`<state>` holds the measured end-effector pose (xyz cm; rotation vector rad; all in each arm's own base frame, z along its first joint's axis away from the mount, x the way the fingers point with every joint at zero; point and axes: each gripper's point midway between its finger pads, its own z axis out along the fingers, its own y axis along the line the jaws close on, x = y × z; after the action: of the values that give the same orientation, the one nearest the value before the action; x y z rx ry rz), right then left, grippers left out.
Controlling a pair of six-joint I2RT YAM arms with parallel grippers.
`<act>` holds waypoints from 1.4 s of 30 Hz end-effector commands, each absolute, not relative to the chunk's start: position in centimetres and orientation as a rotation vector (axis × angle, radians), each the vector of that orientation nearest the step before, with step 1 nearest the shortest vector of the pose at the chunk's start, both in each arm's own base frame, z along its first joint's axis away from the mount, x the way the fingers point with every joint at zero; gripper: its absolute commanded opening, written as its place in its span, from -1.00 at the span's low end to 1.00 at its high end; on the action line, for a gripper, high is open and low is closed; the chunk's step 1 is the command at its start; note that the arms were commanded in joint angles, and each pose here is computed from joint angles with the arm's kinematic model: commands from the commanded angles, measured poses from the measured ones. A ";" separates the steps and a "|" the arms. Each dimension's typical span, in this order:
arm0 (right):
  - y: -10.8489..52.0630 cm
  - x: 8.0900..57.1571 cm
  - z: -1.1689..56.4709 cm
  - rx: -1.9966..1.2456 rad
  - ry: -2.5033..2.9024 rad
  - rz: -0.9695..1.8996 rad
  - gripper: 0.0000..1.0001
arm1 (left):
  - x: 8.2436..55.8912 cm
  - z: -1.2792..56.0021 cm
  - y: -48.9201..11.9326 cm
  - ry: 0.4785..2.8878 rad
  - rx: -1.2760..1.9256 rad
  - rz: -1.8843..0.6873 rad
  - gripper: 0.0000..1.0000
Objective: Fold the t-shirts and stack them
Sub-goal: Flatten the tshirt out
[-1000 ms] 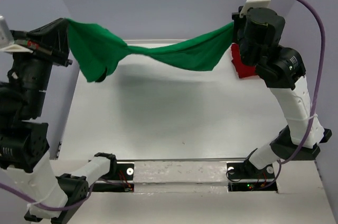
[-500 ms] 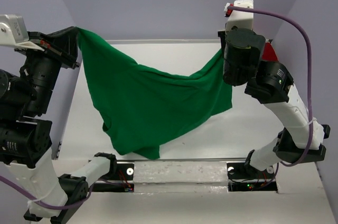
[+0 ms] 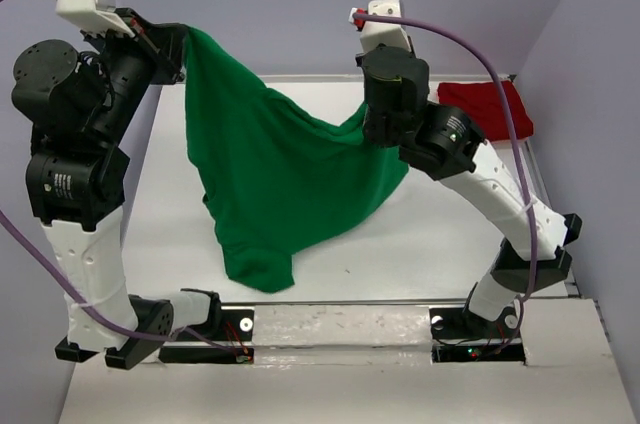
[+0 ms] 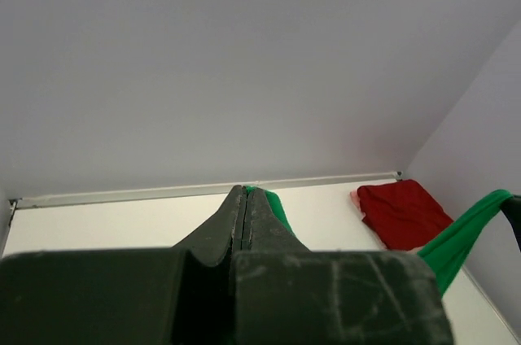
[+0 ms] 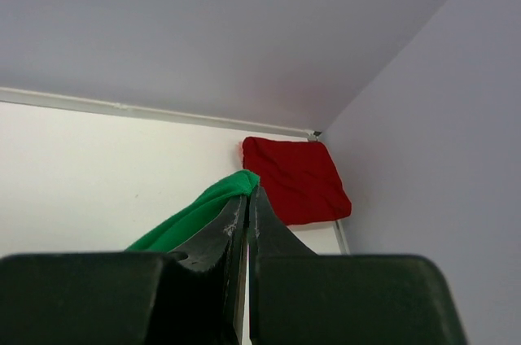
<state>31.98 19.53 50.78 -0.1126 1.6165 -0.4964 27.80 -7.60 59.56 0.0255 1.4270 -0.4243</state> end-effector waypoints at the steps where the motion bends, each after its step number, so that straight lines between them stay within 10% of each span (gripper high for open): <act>1: 15.4 29.4 55.4 0.042 1.543 -0.396 -1.00 | 21.7 65.4 -7.5 1.202 0.073 -0.475 -1.00; 25: 12.5 54.7 42.7 -0.086 1.780 -0.108 -1.00 | 52.9 51.0 -7.4 1.577 -0.035 -0.353 -1.00; 33: 10.6 49.2 49.5 -0.033 1.679 -0.063 -1.00 | 45.8 57.9 -8.3 1.431 0.018 -0.426 -1.00; 42: 14.7 35.2 54.7 -0.067 1.592 -0.088 -1.00 | 27.4 64.4 -10.6 1.264 0.076 -0.493 -1.00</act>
<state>42.45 13.52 49.29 -0.0995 1.7317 -0.1005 36.03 -11.69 59.07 0.0702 1.4486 -0.4726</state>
